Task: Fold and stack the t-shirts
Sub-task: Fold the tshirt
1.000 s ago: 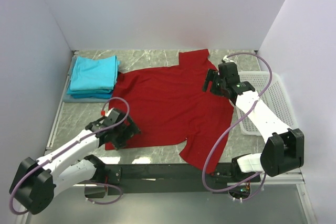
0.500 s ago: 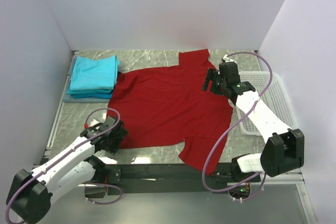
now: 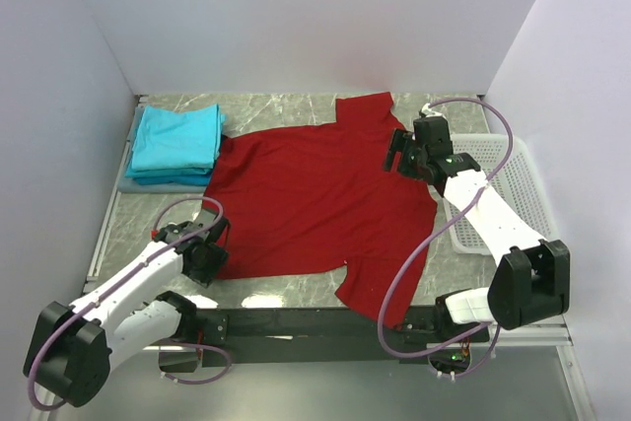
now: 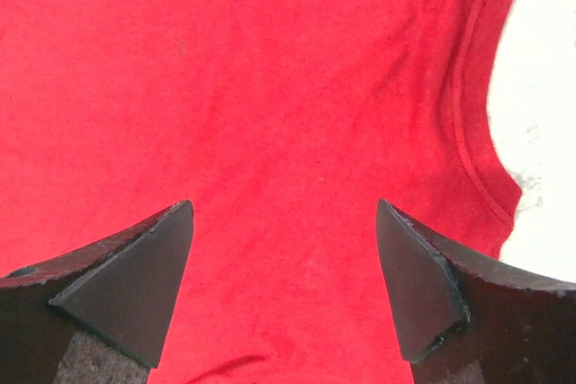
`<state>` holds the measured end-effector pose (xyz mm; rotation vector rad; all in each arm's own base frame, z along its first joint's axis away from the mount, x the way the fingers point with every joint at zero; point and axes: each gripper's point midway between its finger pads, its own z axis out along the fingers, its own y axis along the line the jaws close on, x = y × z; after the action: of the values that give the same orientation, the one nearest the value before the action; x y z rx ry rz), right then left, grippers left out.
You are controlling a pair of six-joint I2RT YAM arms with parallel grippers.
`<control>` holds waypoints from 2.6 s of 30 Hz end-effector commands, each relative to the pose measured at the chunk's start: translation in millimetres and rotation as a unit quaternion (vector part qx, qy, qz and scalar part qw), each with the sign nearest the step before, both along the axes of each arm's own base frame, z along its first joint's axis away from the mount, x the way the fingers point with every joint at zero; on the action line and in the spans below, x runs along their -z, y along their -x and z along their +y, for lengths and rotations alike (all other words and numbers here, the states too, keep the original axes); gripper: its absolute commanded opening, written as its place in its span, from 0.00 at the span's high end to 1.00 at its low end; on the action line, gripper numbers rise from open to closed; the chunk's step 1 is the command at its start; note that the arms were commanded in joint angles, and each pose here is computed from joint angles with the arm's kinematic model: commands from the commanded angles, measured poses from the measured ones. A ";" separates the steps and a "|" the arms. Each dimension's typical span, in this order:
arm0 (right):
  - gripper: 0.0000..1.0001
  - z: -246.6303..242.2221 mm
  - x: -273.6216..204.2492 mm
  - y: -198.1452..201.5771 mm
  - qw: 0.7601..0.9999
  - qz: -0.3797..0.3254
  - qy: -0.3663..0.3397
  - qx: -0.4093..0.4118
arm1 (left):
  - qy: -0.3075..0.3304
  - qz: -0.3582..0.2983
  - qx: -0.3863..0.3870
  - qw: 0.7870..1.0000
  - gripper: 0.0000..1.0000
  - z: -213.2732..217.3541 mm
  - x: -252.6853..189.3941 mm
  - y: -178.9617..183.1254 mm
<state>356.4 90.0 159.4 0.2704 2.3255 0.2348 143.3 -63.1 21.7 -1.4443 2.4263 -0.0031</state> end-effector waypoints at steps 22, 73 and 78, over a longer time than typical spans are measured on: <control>0.12 15.2 14.8 26.8 0.998 0.026 0.024 -0.043 | -0.030 0.007 0.006 1.000 1.00 17.6 7.7 -11.6; 1.00 98.2 117.0 369.1 0.812 0.359 0.056 -0.456 | 0.004 -0.111 0.010 0.994 0.99 13.0 -12.6 -30.6; 1.00 88.6 109.0 387.4 0.799 0.383 0.050 -0.460 | 0.025 -0.122 -0.001 0.992 0.99 9.5 -15.2 -27.5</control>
<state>-12.0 180.8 38.1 -1.0440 3.0140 0.4688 170.0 -52.2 34.3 -1.3392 2.2691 -0.1919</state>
